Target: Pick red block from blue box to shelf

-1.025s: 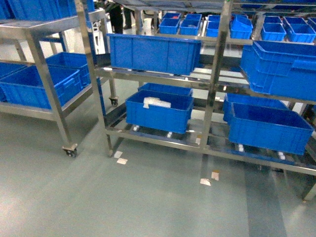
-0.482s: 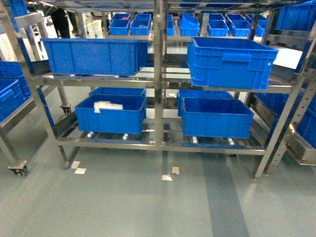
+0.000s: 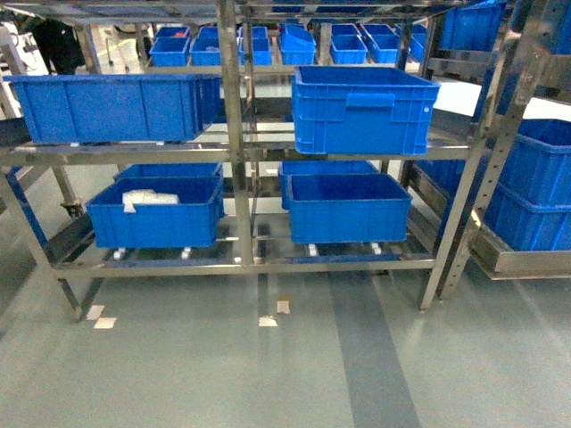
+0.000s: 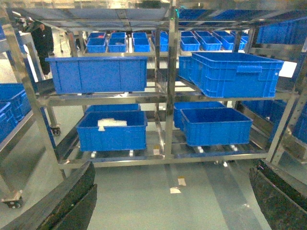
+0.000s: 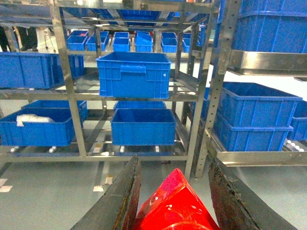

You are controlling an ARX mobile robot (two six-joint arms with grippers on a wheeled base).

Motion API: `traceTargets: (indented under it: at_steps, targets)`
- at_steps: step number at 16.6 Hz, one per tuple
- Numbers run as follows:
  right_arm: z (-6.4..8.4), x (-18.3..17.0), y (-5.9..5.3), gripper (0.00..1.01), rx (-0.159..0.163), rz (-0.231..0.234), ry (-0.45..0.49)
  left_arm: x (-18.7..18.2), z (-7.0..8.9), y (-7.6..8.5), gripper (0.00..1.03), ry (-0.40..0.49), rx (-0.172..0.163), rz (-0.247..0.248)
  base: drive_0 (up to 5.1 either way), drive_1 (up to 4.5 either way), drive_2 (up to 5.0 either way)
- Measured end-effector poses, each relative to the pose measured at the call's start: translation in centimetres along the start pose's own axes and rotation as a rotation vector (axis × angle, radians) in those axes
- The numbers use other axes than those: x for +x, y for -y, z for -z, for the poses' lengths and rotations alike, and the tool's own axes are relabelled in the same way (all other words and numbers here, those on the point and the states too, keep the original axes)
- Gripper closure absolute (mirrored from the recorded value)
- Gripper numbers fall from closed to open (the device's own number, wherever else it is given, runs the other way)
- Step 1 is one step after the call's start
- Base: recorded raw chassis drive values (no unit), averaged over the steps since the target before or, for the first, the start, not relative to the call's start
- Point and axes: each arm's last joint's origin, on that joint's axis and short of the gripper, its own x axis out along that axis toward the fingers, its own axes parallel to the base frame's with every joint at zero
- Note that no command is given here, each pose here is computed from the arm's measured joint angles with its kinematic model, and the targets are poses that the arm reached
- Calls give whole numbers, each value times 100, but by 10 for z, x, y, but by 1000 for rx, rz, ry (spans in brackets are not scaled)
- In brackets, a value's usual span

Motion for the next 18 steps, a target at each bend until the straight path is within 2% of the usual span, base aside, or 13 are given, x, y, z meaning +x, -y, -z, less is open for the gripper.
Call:
traceTargets:
  at_steps: [4,15,18]
  targets:
    - [0,0,0,64,0,-1,0,0,0,0,5,3,0,-3,44,26,-152]
    - [0,0,0,64,0,-2,2,0,0,0,5,1,0,-3,-9,374,-392]
    - [0,0,-1,64,0,-7,-1,0,0,0,5,-3,0,-6,108,536,-321]
